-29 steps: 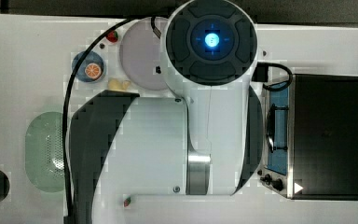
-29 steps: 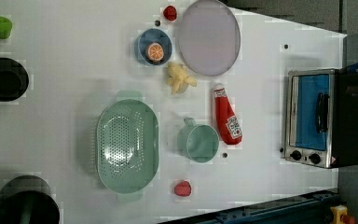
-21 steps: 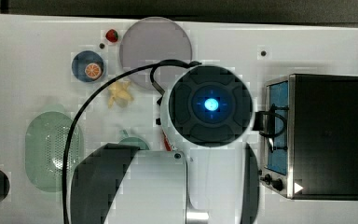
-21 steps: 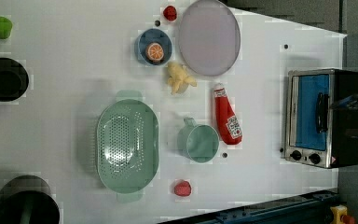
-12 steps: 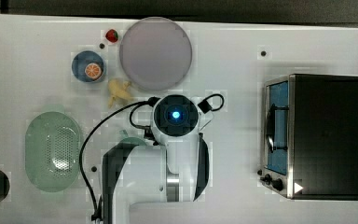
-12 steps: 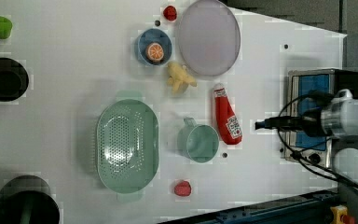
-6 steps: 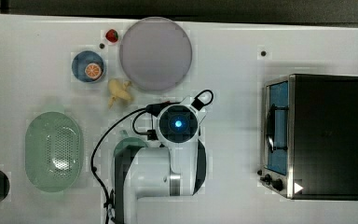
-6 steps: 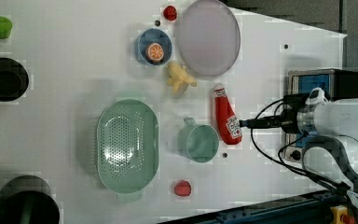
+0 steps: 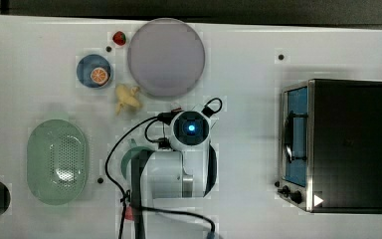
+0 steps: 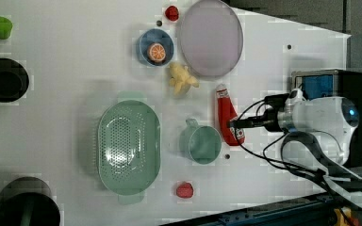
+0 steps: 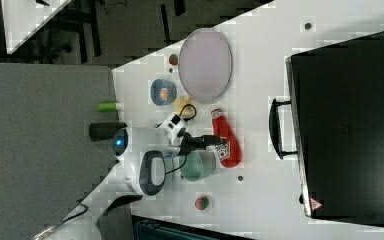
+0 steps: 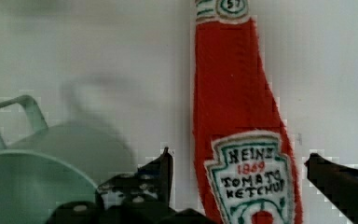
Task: Pick Ketchup from the table and place it in strainer.
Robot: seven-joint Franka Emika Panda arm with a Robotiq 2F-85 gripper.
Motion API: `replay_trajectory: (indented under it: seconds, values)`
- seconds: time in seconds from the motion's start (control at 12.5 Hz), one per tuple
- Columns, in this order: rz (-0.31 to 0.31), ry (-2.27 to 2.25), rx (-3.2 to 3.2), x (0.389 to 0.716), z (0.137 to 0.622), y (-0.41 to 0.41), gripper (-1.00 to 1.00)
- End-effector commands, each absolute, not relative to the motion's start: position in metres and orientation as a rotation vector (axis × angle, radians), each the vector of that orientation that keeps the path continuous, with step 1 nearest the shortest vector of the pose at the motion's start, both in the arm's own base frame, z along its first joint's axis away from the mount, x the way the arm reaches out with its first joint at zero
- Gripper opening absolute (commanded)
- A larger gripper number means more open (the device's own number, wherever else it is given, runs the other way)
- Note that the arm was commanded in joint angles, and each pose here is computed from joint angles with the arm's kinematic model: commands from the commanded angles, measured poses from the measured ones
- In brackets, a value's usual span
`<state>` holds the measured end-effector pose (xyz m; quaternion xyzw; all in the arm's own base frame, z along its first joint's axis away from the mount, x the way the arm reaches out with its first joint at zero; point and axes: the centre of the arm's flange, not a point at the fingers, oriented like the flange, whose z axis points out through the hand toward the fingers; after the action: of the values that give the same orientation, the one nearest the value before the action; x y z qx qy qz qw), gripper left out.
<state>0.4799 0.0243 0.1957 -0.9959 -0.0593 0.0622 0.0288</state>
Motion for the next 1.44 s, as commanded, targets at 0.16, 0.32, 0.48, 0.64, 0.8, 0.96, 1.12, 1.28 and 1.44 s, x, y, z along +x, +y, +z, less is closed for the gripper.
replay_trajectory:
  seconds: [0.16, 0.32, 0.48, 0.64, 0.8, 0.96, 1.12, 1.28, 1.44]
  values:
    - [0.174, -0.242, -3.063, 0.478, 0.172, 0.021, 1.00]
    - [0.158, -0.236, -3.062, 0.477, 0.161, 0.020, 0.91]
    - [0.172, -0.242, -3.058, 0.475, 0.155, 0.023, 0.43]
    - [0.129, -0.240, -3.065, 0.481, 0.167, 0.021, 0.24]
    - [0.079, -0.242, -3.076, 0.487, 0.193, 0.019, 0.24]
    - [0.074, -0.247, -3.087, 0.488, 0.232, 0.018, 0.24]
    - [0.096, -0.261, -3.099, 0.484, 0.280, 0.020, 0.24]
    - [0.080, -0.279, -3.114, 0.477, 0.330, 0.026, 0.24]
    - [0.052, -0.301, -3.131, 0.468, 0.375, 0.041, 0.24]
